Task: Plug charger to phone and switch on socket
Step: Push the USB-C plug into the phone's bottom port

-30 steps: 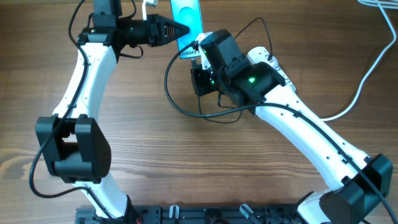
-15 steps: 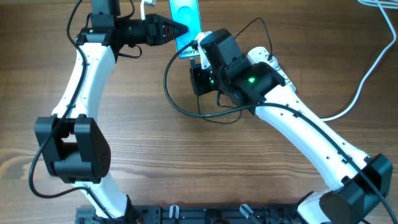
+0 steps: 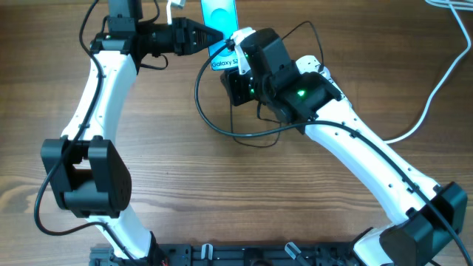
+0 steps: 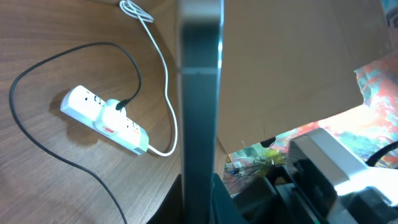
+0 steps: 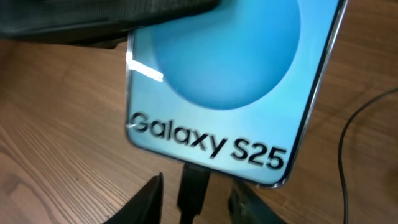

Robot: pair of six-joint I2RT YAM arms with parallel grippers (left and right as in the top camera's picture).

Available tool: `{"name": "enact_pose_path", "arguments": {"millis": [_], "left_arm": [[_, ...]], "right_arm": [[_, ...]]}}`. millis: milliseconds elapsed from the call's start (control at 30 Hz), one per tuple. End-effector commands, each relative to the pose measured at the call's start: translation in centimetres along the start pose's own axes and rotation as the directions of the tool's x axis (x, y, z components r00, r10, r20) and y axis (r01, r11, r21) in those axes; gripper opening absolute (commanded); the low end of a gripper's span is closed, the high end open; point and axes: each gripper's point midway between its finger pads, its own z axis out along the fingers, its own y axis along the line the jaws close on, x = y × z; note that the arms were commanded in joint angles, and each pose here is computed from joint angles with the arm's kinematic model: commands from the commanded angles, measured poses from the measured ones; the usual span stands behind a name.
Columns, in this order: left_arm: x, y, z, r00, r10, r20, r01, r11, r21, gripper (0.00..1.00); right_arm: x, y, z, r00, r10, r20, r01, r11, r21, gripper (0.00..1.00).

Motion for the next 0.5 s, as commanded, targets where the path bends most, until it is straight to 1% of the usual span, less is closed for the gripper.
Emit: {"name": "enact_pose_path", "arguments": {"millis": [0,33,67,100,167,200,267,333,400,467], "left_arm": [[-0.3,1.1,-0.2,1.000,-0.002,0.026,0.005,0.993,-0.119,0.04],[-0.2,1.9,-0.3,0.999,-0.021,0.033,0.026,0.987,-0.162,0.04],[-0.1,2.9,-0.5,0.998,-0.041,0.043,0.049,0.975,-0.216,0.04],[0.1,4.3,-0.9,0.996,-0.064,0.057,0.078,0.953,-0.293,0.04],[0.8,6.6,-1.6,0.993,-0.097,0.069,0.117,0.904,-0.411,0.04],[1.4,7.1,-1.4,0.994,-0.095,0.044,0.105,0.900,-0.423,0.04],[2.7,7.9,-0.8,0.992,-0.130,0.008,0.121,0.896,-0.426,0.04],[3.8,9.2,0.2,0.984,-0.175,-0.019,0.149,0.889,-0.433,0.04],[5.3,11.0,1.9,0.973,-0.222,-0.058,0.176,0.885,-0.432,0.04],[7.1,12.5,3.8,0.958,-0.267,-0.104,0.198,0.880,-0.431,0.04]], "right_arm": [[0.2,-0.1,-0.3,1.000,-0.003,-0.018,0.004,1.000,0.003,0.58],[0.5,-0.1,-0.3,1.000,-0.002,-0.031,0.002,1.000,0.005,0.71],[0.9,-0.2,-0.3,0.999,-0.001,-0.044,0.001,1.000,0.009,0.81],[1.1,-0.3,-0.3,0.999,0.001,-0.054,0.000,1.000,0.013,0.89],[1.3,-1.0,-0.4,0.998,0.029,-0.063,-0.026,0.999,0.038,0.96],[1.4,-2.0,-0.5,0.995,0.076,-0.060,-0.071,0.994,0.082,1.00],[1.6,-4.8,-0.9,0.983,0.181,-0.044,-0.169,0.967,0.188,0.99],[1.7,-8.0,-1.5,0.961,0.277,-0.015,-0.261,0.922,0.284,0.99],[2.1,-11.3,-2.3,0.929,0.371,0.003,-0.349,0.872,0.343,1.00],[2.5,-13.7,-3.0,0.909,0.416,0.009,-0.388,0.838,0.383,0.99]]}}
